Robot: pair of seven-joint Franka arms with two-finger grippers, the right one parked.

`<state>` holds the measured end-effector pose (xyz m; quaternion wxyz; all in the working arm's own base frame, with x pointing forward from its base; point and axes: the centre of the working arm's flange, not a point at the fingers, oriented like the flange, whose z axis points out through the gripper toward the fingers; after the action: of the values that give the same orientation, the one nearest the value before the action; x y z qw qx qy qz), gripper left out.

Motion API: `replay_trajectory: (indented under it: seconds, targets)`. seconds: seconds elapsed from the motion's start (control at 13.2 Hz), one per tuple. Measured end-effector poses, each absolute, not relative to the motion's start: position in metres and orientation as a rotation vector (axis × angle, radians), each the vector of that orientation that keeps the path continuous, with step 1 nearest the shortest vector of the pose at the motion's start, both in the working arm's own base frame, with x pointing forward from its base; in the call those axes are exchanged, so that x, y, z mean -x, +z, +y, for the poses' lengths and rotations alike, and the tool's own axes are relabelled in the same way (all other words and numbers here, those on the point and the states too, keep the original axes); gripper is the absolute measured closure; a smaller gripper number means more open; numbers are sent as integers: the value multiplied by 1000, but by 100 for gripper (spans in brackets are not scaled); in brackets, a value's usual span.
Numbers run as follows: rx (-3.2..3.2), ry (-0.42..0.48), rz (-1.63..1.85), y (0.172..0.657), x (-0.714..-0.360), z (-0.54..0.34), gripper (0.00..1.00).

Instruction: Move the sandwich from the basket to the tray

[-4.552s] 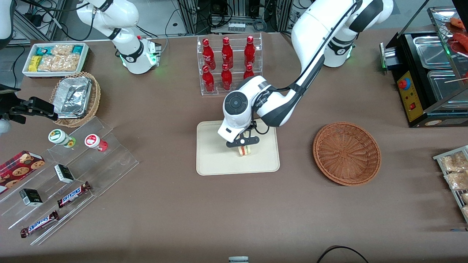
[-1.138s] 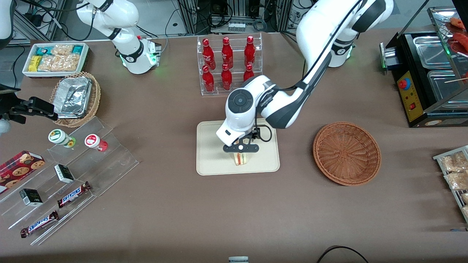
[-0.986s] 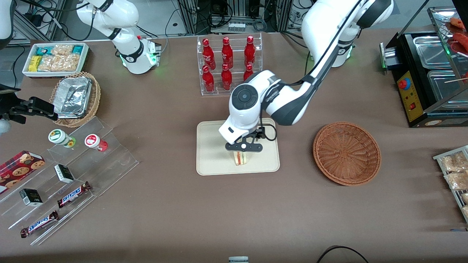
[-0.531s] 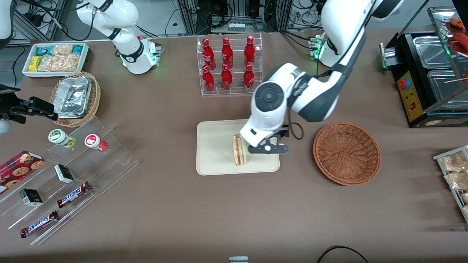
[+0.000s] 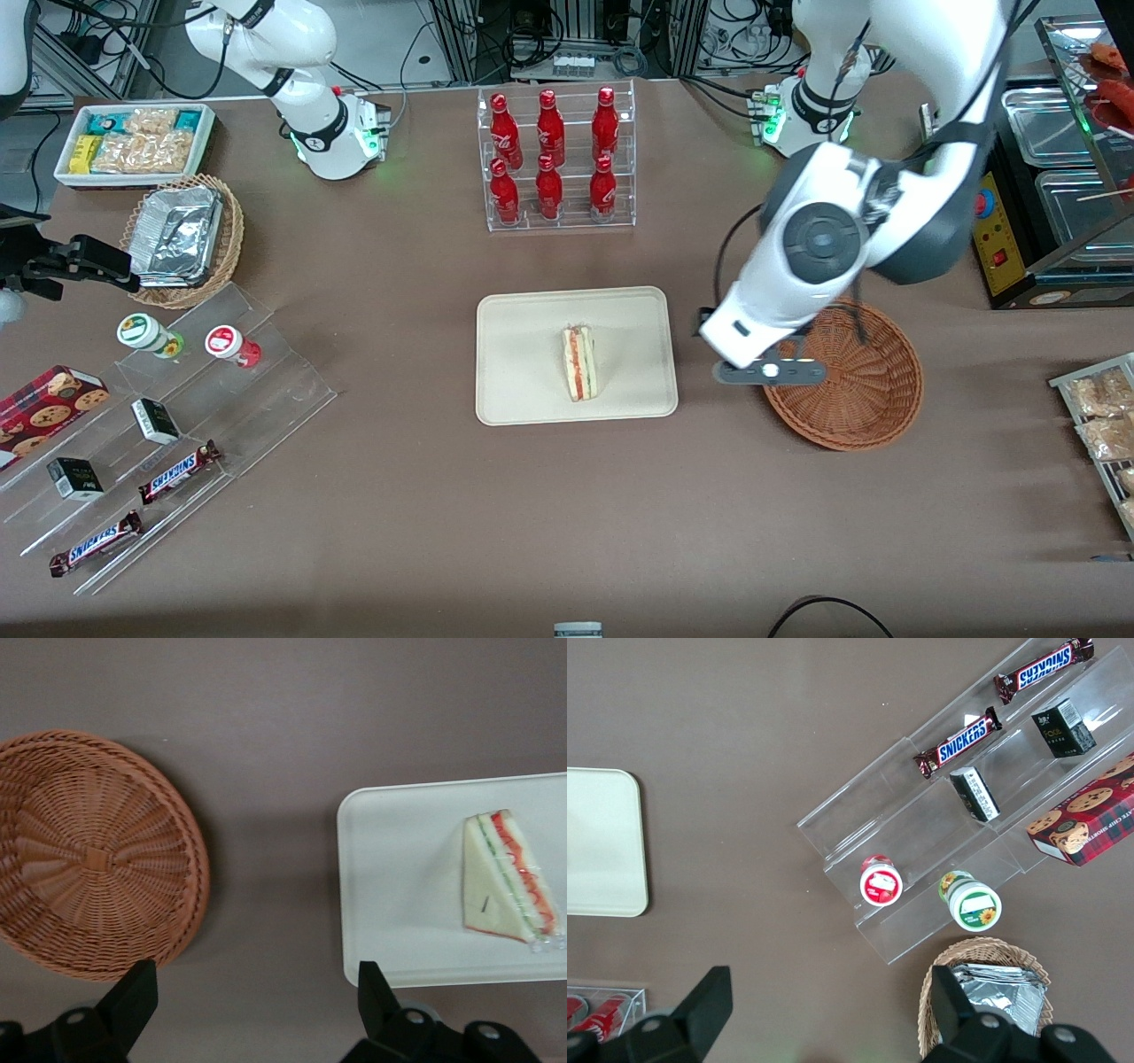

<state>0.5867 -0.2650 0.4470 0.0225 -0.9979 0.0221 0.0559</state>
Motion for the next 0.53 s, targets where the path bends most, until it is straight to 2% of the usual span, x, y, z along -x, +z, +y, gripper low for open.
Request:
replay_trajectory:
  seconds: [0.53]
  targets:
    - [3080, 256, 10, 465, -573, -165, 0]
